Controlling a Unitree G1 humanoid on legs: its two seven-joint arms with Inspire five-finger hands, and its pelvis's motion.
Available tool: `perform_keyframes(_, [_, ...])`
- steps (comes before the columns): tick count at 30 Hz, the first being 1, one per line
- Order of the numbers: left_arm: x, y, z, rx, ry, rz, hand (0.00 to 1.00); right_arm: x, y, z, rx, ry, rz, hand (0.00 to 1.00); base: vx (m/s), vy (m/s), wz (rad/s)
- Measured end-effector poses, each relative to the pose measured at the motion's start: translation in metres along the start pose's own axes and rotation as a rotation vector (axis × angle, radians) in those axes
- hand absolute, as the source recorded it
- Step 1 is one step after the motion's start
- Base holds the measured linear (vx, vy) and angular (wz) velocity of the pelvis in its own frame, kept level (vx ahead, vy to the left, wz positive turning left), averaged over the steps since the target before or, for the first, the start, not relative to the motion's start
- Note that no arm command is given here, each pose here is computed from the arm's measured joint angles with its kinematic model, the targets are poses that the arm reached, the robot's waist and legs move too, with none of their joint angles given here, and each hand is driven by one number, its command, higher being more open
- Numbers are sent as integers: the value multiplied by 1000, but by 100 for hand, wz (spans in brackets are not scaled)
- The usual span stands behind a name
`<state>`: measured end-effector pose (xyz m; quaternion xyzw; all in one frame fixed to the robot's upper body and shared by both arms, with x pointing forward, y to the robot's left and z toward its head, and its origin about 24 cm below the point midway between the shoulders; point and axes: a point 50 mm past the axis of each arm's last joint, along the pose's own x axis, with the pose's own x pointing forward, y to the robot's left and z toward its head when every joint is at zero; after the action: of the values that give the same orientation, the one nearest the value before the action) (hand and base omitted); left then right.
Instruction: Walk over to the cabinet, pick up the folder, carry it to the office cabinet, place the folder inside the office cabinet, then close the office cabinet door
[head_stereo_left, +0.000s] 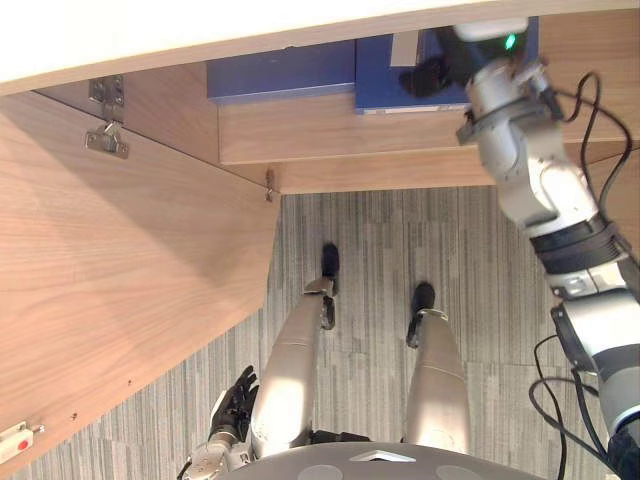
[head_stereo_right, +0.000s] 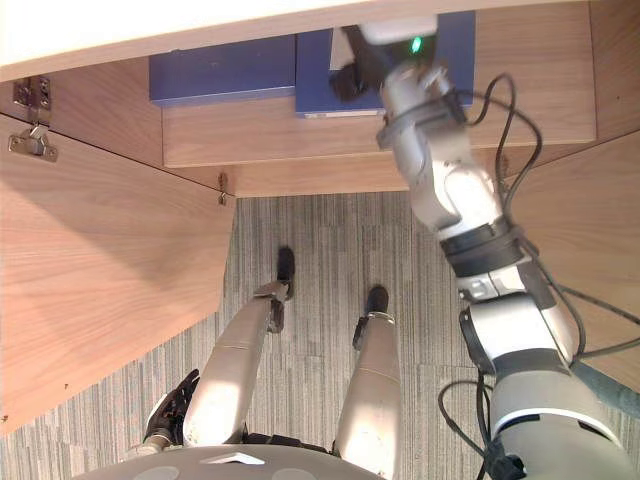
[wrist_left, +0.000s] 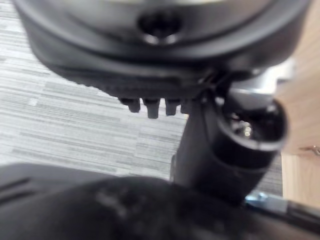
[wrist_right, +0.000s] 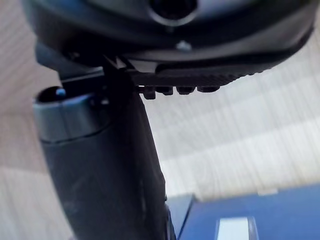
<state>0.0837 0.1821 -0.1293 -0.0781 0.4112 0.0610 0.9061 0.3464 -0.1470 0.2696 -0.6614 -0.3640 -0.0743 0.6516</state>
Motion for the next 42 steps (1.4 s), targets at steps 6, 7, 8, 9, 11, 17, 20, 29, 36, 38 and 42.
perform_keyframes(6, [0,0,-6,17,19,-9,100,-31,45,-18,-164,1,228,100,13,-3,-9])
perform_keyframes(7, [1,0,-5,20,19,-11,100,-33,46,-21,-195,-2,241,100,13,4,-5])
perform_keyframes(8, [1,0,-6,20,22,-11,100,-35,48,-25,-226,0,259,100,14,4,-3])
perform_keyframes(9, [1,0,-6,20,22,-12,100,-36,50,-27,-236,6,270,100,0,0,0])
perform_keyframes(11, [1,0,-6,22,23,-15,100,-41,59,-34,-248,28,316,100,0,0,0])
perform_keyframes(17, [2,0,-5,38,23,-25,100,-51,75,-42,-299,37,408,100,30,-2,1])
perform_keyframes(20, [2,-1,-4,44,22,-30,100,-57,83,-42,-333,25,454,100,0,0,0])
perform_keyframes(29, [4,0,-3,58,27,-38,100,-67,98,-42,-377,-2,522,100,2,-1,2])
perform_keyframes(36, [4,3,-4,66,33,-33,100,-67,104,-42,-334,34,521,100,0,0,0])
perform_keyframes(38, [4,4,-6,66,41,-28,100,-66,106,-41,-266,53,525,100,0,0,0])
perform_keyframes(42, [5,11,-14,56,73,33,100,-40,95,-49,-57,177,499,100,11,-10,11])
